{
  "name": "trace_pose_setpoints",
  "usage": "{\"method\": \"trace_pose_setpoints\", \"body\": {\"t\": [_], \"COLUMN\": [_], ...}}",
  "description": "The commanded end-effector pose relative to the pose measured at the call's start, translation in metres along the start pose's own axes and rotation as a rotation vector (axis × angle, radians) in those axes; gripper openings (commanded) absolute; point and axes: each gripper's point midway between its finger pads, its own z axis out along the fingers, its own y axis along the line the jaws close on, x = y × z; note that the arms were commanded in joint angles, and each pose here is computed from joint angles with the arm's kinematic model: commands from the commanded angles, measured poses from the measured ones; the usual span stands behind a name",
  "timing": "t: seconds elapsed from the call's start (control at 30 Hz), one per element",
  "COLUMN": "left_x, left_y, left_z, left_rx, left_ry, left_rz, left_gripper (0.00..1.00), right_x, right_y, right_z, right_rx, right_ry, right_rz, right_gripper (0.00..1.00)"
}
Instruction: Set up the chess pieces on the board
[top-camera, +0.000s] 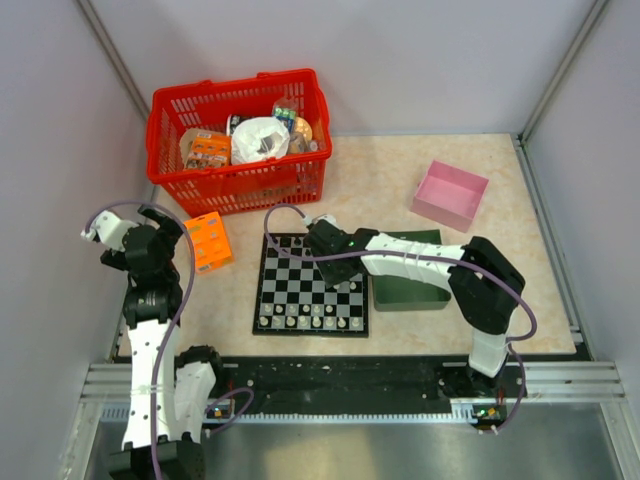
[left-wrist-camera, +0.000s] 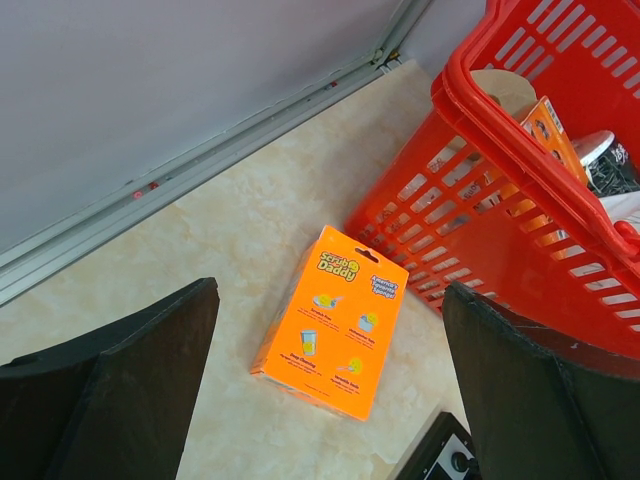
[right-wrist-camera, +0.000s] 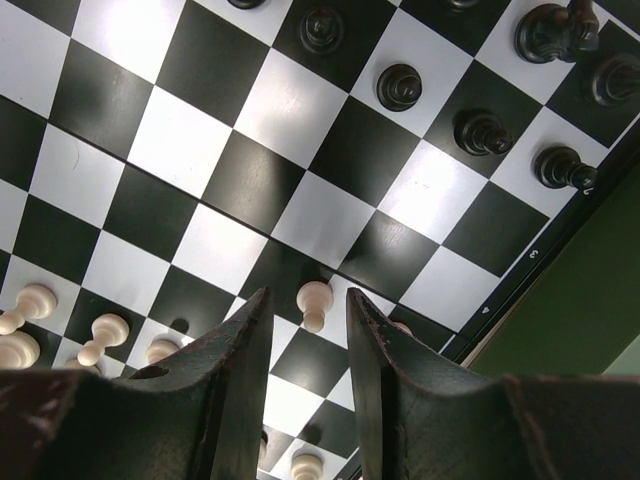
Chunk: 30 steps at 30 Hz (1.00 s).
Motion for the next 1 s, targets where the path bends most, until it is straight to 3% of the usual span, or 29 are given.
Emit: {"method": "trace_pose_setpoints", "body": {"t": [0.0,0.57,0.97], "left_x": [-0.017,-0.013,-0.012], "left_y": [-0.008,-0.01,-0.006], "left_z": [-0.002,-0.002,0.0], "left_rx": [0.03,0.043,0.026], "left_ry": [-0.056,-0.044,-0.049], "left_rz": [-0.031,-0.041,-0.031], "left_gripper": [0.99,0.99,0.99], "right_x": [-0.027,-0.028,-0.016], "right_y": [0.0,0.001,0.001], "right_z": [-0.014,-0.015,-0.008], "right_rx": [-0.022,-0.05,-0.051], "right_ry": [-0.082,-0.091,-0.048], "right_rz": [0.014,0.03,0.042], "right_gripper": [0.36,0.37,0.32]}}
